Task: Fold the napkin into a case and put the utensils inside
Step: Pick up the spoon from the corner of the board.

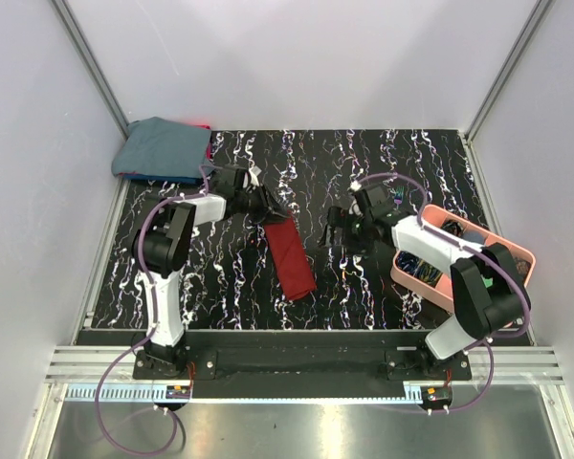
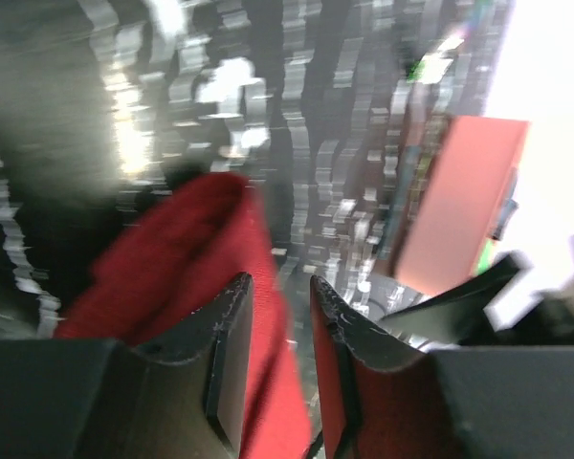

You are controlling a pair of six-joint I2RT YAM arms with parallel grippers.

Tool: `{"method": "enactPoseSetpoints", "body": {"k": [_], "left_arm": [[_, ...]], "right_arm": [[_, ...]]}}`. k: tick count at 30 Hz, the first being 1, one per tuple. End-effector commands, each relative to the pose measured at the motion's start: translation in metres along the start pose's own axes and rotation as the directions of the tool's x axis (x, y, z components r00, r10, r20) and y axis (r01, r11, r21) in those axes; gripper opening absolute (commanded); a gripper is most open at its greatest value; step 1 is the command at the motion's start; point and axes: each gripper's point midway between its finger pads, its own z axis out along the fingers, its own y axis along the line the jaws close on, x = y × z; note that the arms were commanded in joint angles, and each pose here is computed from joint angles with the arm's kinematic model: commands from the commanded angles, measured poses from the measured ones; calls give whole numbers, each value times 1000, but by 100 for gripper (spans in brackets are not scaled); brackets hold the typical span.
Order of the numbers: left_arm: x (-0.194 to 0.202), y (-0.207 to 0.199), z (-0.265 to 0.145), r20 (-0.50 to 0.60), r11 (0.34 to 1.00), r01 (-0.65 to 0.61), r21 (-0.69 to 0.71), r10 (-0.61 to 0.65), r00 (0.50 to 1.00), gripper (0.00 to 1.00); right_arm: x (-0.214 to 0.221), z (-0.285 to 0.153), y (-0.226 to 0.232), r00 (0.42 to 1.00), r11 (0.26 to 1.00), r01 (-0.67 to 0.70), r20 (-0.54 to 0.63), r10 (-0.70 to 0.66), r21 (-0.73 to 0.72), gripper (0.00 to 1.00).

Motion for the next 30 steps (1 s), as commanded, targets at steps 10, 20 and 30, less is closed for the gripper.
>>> {"method": "enactPoseSetpoints", "body": {"k": [10, 20, 30], "left_arm": [[6, 40, -33, 75, 993, 47, -112, -39, 996, 36], [-1, -48, -88, 127, 994, -96, 52, 89, 988, 52], [27, -90, -107, 72, 968, -182, 170, 172, 982, 53]], "right_arm": [[-127, -29, -121, 982, 852, -70, 186, -32, 519, 84], [-112, 7, -137, 999, 864, 40, 10, -51, 502, 57], [-98, 29, -141, 992, 889, 124, -78, -100, 440, 22]]}}
